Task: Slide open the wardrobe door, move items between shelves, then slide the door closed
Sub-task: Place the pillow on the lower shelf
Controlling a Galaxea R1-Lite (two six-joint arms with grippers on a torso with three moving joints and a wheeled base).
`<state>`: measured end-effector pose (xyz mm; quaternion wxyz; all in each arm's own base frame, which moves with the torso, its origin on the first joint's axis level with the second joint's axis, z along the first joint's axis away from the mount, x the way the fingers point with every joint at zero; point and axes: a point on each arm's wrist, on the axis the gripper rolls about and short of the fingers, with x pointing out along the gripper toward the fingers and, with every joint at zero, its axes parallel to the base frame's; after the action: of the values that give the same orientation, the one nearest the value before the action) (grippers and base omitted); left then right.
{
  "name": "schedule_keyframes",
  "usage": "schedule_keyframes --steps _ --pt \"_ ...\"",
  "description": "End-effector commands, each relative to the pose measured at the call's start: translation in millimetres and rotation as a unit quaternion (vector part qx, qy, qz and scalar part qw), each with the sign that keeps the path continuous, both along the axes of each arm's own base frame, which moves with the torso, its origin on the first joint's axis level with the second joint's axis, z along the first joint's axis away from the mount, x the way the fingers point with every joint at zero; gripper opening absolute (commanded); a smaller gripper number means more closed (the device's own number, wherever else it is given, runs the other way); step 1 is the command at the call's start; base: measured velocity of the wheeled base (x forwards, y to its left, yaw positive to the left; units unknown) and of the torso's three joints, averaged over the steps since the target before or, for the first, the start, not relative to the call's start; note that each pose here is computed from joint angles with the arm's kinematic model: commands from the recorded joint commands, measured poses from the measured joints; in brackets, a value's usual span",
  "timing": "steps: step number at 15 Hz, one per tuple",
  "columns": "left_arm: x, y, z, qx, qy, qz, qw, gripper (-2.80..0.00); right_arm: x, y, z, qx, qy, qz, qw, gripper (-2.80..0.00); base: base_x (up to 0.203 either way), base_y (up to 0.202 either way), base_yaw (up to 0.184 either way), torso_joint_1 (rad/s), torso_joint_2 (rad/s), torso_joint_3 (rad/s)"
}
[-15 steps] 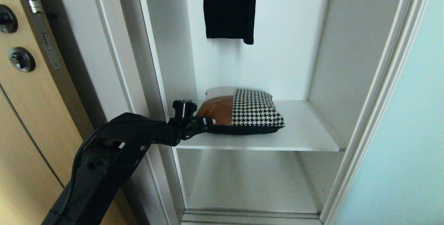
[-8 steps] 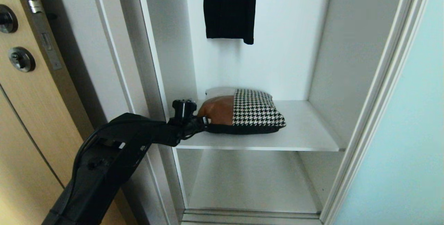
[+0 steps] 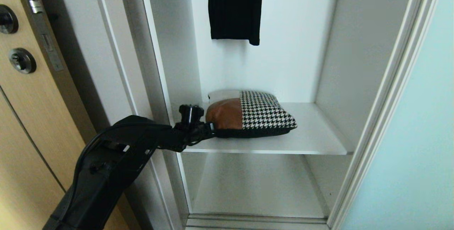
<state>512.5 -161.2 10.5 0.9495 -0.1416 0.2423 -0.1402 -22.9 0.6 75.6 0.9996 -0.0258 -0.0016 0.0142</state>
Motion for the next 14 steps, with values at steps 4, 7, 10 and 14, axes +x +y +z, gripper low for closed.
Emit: schedule_keyframes --steps 4,7,10,14 --pt "-51.1 -19.6 26.0 -0.012 0.051 -0.077 0.9957 -2.8 0.0 0.0 0.0 0.0 0.0 0.0 1.0 -2.8 0.0 0.0 0.0 0.0 0.0 0.0" --pt "-81.4 -19.4 37.0 -0.005 0.075 -0.089 0.9932 -2.8 0.0 0.0 0.0 0.0 0.0 0.0 1.0 -2.8 0.0 0.0 0.0 0.0 0.0 0.0" --pt "-104.9 -9.5 45.3 -0.004 0.097 -0.061 0.9934 -2.8 0.0 0.0 0.0 0.0 0.0 0.001 1.0 -2.8 0.0 0.0 0.0 0.0 0.0 0.0" --pt "-105.9 1.9 42.5 0.005 0.085 0.013 0.9963 -2.8 0.0 0.0 0.0 0.0 0.0 0.001 1.0 -2.8 0.0 0.0 0.0 0.0 0.0 0.0"
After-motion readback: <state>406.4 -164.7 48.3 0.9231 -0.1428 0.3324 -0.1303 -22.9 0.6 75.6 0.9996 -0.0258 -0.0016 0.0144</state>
